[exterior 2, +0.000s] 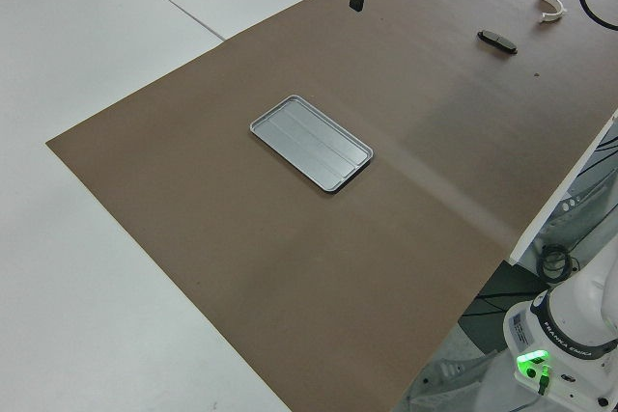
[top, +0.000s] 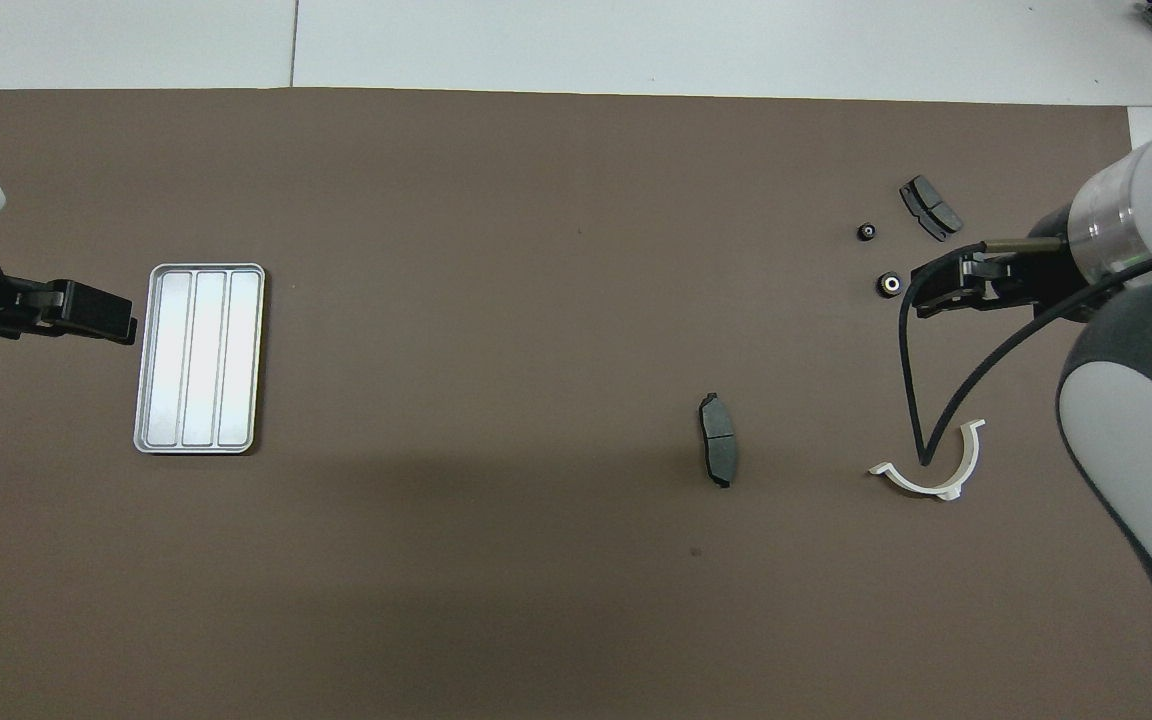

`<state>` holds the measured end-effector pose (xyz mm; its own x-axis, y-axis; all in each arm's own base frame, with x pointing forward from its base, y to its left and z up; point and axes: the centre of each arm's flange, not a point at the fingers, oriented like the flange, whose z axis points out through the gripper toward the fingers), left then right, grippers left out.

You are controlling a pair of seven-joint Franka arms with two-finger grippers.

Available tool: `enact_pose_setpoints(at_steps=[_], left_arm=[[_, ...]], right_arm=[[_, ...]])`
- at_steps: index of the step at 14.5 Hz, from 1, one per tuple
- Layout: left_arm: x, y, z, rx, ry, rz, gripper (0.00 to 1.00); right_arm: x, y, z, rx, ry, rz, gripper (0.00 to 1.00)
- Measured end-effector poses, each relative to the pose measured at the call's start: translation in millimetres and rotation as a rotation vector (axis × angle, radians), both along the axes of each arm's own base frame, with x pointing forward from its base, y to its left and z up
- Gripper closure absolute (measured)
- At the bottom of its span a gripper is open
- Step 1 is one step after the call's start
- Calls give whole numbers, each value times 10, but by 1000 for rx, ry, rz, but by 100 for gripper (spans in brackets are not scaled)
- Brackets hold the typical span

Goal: Place bearing gear from tray to pile
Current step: 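Lower the third gear beside the others and open the right gripper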

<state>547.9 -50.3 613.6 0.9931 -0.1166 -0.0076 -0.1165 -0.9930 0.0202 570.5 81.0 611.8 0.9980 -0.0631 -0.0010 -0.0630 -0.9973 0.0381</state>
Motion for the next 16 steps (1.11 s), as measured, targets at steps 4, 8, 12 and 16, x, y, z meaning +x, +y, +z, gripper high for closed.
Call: enact_pose_setpoints(at_steps=[4, 8, 12, 16], left_arm=[[0, 0, 0, 0, 0, 0, 0], [0, 0, 0, 0, 0, 0, 0], [0, 0, 0, 0, 0, 0, 0], [0, 0, 0, 0, 0, 0, 0]], right_arm=[[0, -4, -4, 0, 1, -1, 0], [0, -6, -5, 0, 1, -1, 0], [20, -161, -12, 0, 5, 35, 0], [42, -409, -64, -3, 19, 77, 0]])
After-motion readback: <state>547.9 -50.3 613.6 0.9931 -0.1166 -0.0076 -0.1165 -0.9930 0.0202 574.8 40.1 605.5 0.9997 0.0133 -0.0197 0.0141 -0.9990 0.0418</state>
